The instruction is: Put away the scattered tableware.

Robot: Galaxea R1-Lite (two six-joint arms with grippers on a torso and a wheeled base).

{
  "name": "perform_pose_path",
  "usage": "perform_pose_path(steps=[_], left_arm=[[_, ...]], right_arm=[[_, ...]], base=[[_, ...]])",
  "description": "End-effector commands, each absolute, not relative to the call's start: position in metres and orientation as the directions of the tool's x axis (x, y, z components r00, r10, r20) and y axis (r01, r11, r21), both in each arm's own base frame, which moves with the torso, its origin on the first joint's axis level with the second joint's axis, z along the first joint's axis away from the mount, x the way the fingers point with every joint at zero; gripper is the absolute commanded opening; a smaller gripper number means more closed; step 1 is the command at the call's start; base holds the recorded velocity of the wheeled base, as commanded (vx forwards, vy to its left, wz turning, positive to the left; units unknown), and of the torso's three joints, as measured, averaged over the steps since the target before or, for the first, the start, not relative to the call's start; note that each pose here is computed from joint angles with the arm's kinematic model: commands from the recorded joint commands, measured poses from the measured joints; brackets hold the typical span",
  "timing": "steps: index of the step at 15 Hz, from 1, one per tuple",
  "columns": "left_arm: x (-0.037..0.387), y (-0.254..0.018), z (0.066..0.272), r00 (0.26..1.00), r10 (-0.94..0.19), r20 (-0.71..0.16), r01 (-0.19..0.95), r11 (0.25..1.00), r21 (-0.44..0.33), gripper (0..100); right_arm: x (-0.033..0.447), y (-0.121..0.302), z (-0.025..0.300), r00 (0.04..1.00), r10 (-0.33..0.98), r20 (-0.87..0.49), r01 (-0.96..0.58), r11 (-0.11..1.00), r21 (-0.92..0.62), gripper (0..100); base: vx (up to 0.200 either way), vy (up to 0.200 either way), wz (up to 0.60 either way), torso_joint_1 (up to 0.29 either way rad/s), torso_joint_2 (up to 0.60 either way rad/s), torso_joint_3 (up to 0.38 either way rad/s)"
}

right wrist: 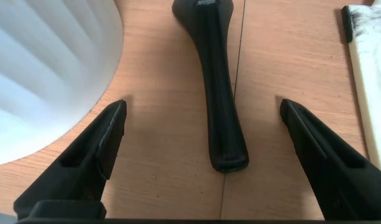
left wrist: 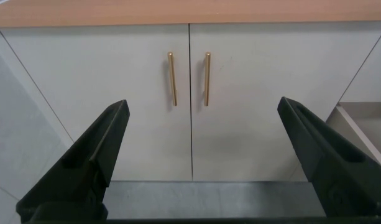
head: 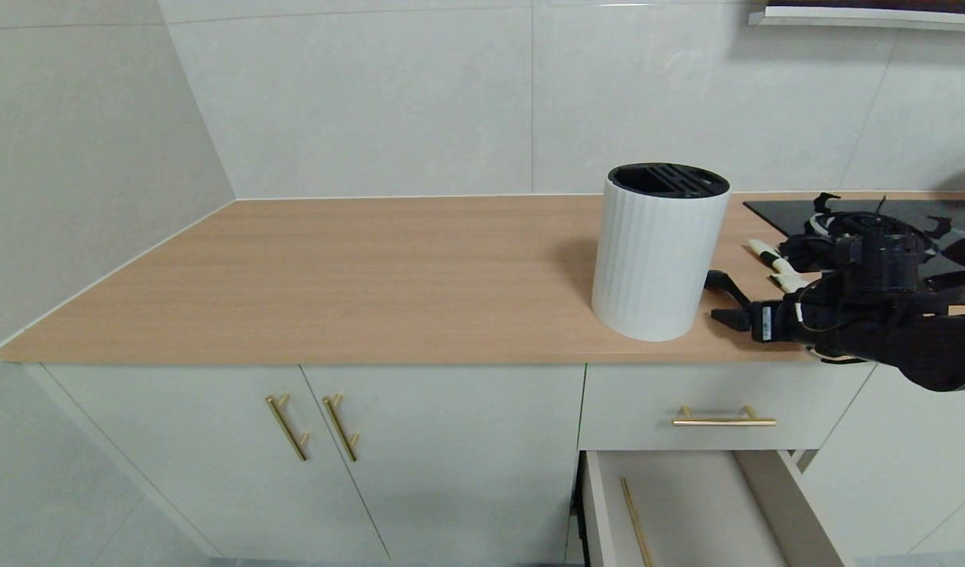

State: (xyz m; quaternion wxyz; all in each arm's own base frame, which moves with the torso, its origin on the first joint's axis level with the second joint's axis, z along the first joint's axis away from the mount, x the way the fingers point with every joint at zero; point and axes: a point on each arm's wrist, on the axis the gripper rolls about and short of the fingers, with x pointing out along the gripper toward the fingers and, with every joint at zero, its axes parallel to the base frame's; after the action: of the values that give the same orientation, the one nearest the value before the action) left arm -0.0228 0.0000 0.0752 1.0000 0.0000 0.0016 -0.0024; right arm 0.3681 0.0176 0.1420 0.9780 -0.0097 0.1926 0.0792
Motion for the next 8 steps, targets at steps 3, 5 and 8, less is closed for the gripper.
perform_pose_path(steps=[3,5,8], left_arm=[[-0.0228,0.0,0.0752,1.0,-0.005,-0.003,0.005,1.0,0.0,100],[-0.0228,0.0,0.0753,1.0,-0.005,-0.002,0.005,1.0,0.0,100],[-0.0228,0.0,0.0753,1.0,-0.005,-0.002,0.005,1.0,0.0,100]], right_arm=[[0.3699,0.0179,0.1379,0.909,0.151,-0.389,-0.159,0.987,0.012,0],[0.3702,0.0185,0.1366,0.907,0.152,-0.393,-0.16,0.987,0.012,0],[0.3715,0.0185,0.1333,0.904,0.152,-0.4,-0.161,0.987,0.012,0]], base=[[0.0,0.0,0.0,0.0,0.0,0.0],[0.0,0.0,0.0,0.0,0.0,0.0],[0.0,0.0,0.0,0.0,0.0,0.0]])
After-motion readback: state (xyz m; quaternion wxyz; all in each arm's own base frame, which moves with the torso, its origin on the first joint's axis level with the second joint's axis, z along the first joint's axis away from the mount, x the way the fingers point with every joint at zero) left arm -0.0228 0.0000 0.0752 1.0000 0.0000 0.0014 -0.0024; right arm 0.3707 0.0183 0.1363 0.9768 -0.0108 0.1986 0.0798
